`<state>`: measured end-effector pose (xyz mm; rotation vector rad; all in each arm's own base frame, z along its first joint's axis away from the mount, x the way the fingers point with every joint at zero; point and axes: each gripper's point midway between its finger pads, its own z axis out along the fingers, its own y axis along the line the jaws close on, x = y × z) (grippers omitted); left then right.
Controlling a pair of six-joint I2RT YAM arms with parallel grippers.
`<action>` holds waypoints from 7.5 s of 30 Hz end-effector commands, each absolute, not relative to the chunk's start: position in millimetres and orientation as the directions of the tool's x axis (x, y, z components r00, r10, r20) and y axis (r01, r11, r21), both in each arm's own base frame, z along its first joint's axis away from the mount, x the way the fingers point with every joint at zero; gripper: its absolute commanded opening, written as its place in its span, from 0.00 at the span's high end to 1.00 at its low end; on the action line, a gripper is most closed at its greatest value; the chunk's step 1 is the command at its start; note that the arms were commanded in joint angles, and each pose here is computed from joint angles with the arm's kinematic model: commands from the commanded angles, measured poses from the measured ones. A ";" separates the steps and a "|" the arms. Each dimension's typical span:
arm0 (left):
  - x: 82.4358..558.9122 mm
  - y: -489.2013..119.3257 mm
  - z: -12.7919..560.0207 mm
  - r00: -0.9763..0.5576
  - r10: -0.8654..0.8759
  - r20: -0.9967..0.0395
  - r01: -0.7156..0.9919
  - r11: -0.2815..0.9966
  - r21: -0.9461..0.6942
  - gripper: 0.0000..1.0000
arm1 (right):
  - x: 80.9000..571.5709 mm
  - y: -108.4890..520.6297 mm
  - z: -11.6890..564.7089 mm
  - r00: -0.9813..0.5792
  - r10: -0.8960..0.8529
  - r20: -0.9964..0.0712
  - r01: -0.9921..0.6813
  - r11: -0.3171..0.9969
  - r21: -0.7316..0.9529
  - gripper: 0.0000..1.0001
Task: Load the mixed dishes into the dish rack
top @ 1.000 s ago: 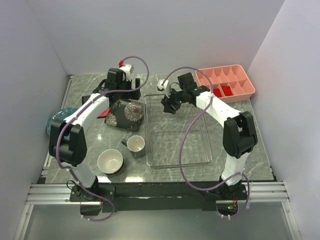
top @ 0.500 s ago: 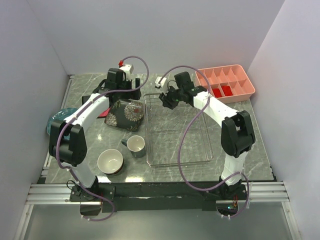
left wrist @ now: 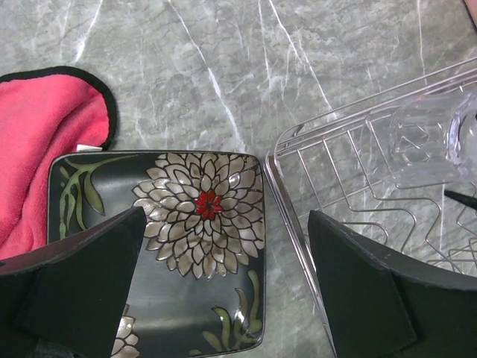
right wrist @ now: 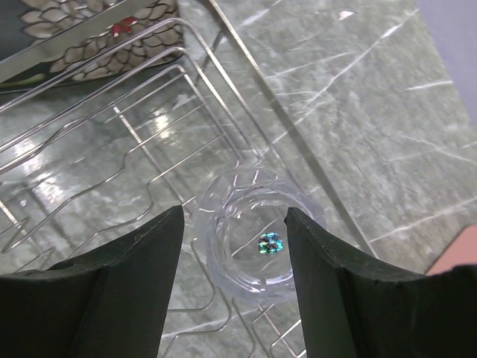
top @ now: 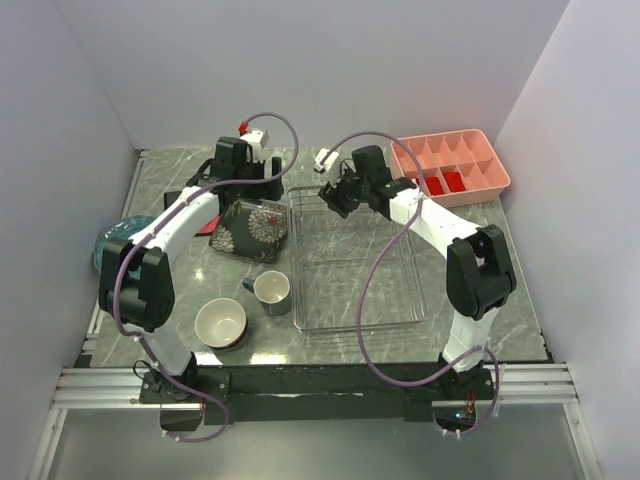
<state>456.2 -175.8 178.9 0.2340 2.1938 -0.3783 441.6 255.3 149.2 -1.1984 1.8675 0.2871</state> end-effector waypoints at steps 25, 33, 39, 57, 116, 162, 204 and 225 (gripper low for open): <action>472.3 -200.1 196.0 -0.578 -0.021 -0.816 0.347 0.899 -0.268 0.06 | 420.3 213.2 155.8 -0.248 -0.610 -0.753 -0.726 0.632 -0.273 0.36; 469.9 -198.8 196.8 -0.576 -0.017 -0.817 0.348 0.899 -0.264 0.06 | 433.0 209.0 180.6 -0.202 -0.565 -0.800 -0.652 0.687 -0.320 0.34; 470.0 -199.7 196.7 -0.575 -0.017 -0.818 0.352 0.897 -0.266 0.06 | 441.8 205.5 186.9 -0.203 -0.548 -0.811 -0.617 0.715 -0.329 0.32; 470.9 -203.2 191.9 -0.587 -0.015 -0.809 0.359 0.891 -0.278 0.07 | 453.8 204.4 136.5 -0.416 -0.537 -0.734 -0.658 0.735 -0.165 0.29; 486.7 -241.0 177.3 -0.608 0.001 -0.794 0.395 0.867 -0.302 0.07 | 425.4 176.5 131.0 -0.507 -0.738 -0.446 -0.820 0.572 -0.015 0.64; 506.3 -253.6 176.2 -0.603 -0.013 -0.798 0.364 0.885 -0.290 0.07 | 436.8 188.5 117.2 -0.339 -0.832 -0.438 -0.901 0.421 -0.102 0.11; 187.1 -151.5 205.6 0.032 0.688 -0.725 0.992 0.065 0.106 0.19 | 318.1 151.2 283.9 -0.270 -0.328 -0.906 -0.586 0.802 -0.115 0.00; 180.8 -205.5 128.6 0.085 0.754 -0.651 0.993 -0.008 0.121 0.39 | 294.9 116.2 275.6 -0.301 -0.283 -0.911 -0.516 0.852 -0.094 0.00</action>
